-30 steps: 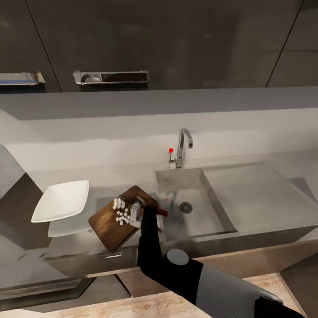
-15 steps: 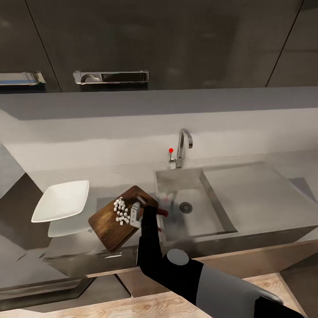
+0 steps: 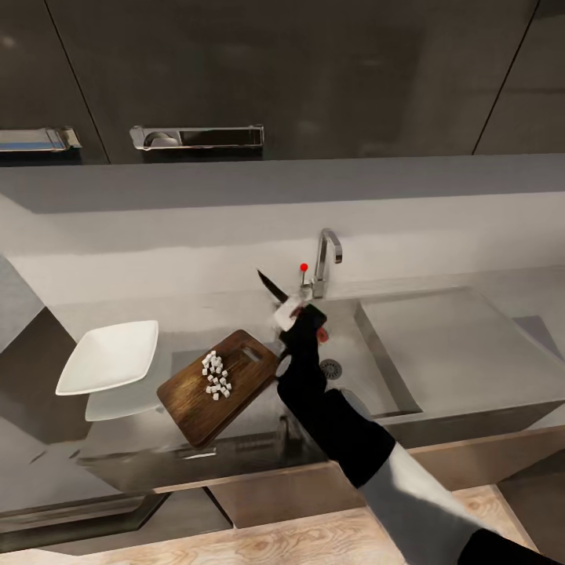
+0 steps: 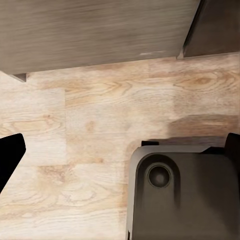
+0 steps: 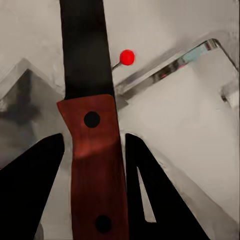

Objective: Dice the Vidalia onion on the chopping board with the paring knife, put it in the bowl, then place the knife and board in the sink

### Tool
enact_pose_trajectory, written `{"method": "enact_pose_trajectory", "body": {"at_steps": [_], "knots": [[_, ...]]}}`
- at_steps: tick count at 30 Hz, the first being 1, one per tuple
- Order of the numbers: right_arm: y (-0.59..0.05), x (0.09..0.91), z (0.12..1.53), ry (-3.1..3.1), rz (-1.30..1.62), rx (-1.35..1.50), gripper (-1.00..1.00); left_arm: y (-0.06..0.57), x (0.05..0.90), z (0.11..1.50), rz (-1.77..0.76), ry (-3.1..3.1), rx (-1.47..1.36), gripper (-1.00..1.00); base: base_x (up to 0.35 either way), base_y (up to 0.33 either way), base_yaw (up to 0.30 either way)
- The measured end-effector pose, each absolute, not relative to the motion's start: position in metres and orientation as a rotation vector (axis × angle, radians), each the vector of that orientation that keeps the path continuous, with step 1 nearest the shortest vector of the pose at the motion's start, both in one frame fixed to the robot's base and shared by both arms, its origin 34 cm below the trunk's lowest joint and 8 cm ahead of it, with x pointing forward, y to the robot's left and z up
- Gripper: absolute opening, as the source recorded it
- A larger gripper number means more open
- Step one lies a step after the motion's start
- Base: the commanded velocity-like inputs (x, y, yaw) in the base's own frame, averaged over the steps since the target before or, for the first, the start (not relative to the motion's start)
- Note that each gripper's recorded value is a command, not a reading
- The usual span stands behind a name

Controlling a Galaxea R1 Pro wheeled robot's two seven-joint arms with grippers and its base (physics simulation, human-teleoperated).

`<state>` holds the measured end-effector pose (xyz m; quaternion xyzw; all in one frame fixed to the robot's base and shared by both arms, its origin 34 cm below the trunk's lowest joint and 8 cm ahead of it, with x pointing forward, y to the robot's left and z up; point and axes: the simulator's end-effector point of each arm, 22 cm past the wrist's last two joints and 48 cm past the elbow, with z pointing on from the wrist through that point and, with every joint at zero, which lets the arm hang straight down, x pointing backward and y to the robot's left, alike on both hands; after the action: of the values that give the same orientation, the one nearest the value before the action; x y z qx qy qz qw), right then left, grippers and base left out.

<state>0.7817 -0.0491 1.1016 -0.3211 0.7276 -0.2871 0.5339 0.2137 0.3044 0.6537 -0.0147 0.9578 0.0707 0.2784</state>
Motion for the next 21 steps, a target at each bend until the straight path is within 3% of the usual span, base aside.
{"method": "enact_pose_trajectory", "body": {"at_steps": [11,21], "knots": [[-0.205,0.809,1.073,2.103,-0.241,-0.428,-1.0,0.303,0.212,0.653,0.187,2.573,-0.04,1.0,0.0,0.0,0.0],[-0.21,0.806,1.006,2.191,-0.16,-0.525,-1.0,0.303,0.212,0.653,0.187,2.574,-0.04,1.0,0.0,0.0,0.0]]}}
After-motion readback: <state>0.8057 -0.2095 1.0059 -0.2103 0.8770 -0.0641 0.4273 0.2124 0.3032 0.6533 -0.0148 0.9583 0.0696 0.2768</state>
